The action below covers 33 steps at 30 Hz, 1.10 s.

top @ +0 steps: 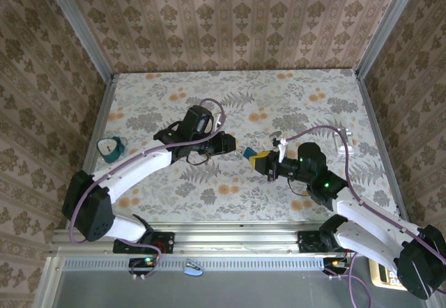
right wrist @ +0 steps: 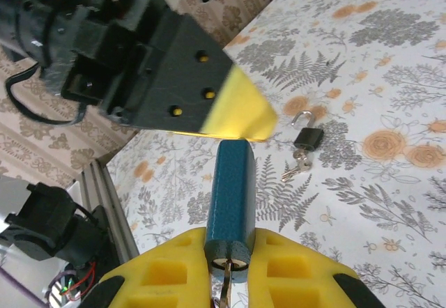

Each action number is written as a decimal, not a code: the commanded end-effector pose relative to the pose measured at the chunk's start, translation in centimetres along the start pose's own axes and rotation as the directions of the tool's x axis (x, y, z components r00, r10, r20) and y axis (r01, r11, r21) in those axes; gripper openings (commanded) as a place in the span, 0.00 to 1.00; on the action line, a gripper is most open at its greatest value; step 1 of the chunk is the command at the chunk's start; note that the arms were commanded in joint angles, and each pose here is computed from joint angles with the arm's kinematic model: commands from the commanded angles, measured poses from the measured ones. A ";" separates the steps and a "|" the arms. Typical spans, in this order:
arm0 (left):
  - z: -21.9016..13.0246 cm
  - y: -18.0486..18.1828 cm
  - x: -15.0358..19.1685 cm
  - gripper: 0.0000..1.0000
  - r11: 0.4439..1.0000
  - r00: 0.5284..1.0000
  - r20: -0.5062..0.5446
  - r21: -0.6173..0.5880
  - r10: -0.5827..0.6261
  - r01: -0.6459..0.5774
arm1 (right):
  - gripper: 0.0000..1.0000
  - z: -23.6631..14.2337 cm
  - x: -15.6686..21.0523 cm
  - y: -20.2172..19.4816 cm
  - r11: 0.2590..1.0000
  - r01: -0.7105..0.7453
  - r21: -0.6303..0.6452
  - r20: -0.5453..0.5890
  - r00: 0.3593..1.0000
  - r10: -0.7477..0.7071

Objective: Unlock with the key

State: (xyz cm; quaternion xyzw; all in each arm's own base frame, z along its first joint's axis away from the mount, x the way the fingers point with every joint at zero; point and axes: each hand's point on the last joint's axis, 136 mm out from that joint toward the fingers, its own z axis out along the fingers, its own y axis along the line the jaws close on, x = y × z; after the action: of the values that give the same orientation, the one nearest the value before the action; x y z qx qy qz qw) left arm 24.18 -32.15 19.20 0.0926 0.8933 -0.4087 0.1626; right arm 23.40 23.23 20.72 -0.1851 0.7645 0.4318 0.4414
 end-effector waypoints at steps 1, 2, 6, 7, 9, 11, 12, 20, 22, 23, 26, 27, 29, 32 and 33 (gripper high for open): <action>-1.4 -0.5 0.0 0.28 0.999 0.999 0.028 0.035 -0.021 0.020 | 0.00 -0.3 -2.6 -1.0 0.998 -0.004 0.064 0.102 0.995 -0.003; -1.6 -0.5 0.0 0.28 0.999 0.999 0.038 0.041 -0.026 0.025 | 0.00 -0.4 -2.6 -1.3 0.997 -0.013 0.072 0.106 0.994 0.005; -2.5 0.1 -0.3 0.33 0.999 0.996 0.078 0.016 -0.035 0.033 | 0.01 -0.3 -2.5 -2.4 0.992 -0.058 0.110 0.113 0.993 0.045; -2.7 0.4 -0.4 0.34 0.999 0.995 0.092 0.007 -0.039 0.039 | 0.01 -0.3 -2.4 -2.8 0.990 -0.075 0.121 0.112 0.992 0.061; -3.1 0.7 -0.6 0.36 0.999 0.992 0.123 -0.001 -0.042 0.042 | 0.01 -0.1 -2.1 -3.8 0.982 -0.117 0.148 0.109 0.989 0.101; -3.5 1.0 -0.7 0.38 0.999 0.987 0.154 -0.001 -0.048 0.049 | 0.01 0.3 -1.9 -4.8 0.972 -0.162 0.168 0.106 0.984 0.145; -3.6 1.1 -0.7 0.38 0.999 0.985 0.167 -0.001 -0.051 0.052 | 0.01 0.4 -1.7 -5.3 0.966 -0.188 0.179 0.109 0.979 0.171; -3.9 1.6 -0.5 0.42 0.997 0.977 0.201 0.014 -0.076 0.075 | 0.01 2.7 -1.1 -9.0 0.919 -0.339 0.200 0.146 0.938 0.314; -3.9 1.7 -0.3 0.42 0.997 0.977 0.200 0.018 -0.081 0.079 | 0.01 3.5 -1.2 -9.7 0.909 -0.374 0.184 0.162 0.924 0.347; -3.9 1.6 -0.4 0.42 0.997 0.976 0.201 0.020 -0.083 0.081 | 0.01 3.8 -1.1 -9.9 0.904 -0.386 0.182 0.165 0.919 0.359; -3.8 1.7 -0.4 0.43 0.996 0.974 0.206 0.025 -0.091 0.088 | 0.02 5.1 -1.1 -11.0 0.885 -0.430 0.177 0.169 0.900 0.403; -3.7 1.7 -0.4 0.43 0.996 0.974 0.207 0.028 -0.094 0.090 | 0.02 5.6 -0.9 -11.7 0.872 -0.454 0.183 0.168 0.888 0.428; -3.6 1.7 -0.4 0.43 0.995 0.973 0.209 0.032 -0.099 0.094 | 0.02 6.5 -0.9 -12.3 0.856 -0.492 0.159 0.168 0.868 0.467; -3.5 1.7 -0.3 0.43 0.995 0.973 0.205 0.034 -0.104 0.099 | 0.02 7.6 -1.1 -13.2 0.831 -0.539 0.135 0.180 0.838 0.515; -3.4 1.6 -0.2 0.43 0.995 0.974 0.204 0.035 -0.104 0.098 | 0.02 7.9 -1.2 -13.5 0.826 -0.549 0.129 0.183 0.832 0.524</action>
State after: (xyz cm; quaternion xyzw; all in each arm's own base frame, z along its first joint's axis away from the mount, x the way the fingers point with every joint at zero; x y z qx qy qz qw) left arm 24.02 -28.41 19.75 0.0126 0.8768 -0.4257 0.2233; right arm 34.77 21.03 9.25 0.1027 0.8340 0.4257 0.3357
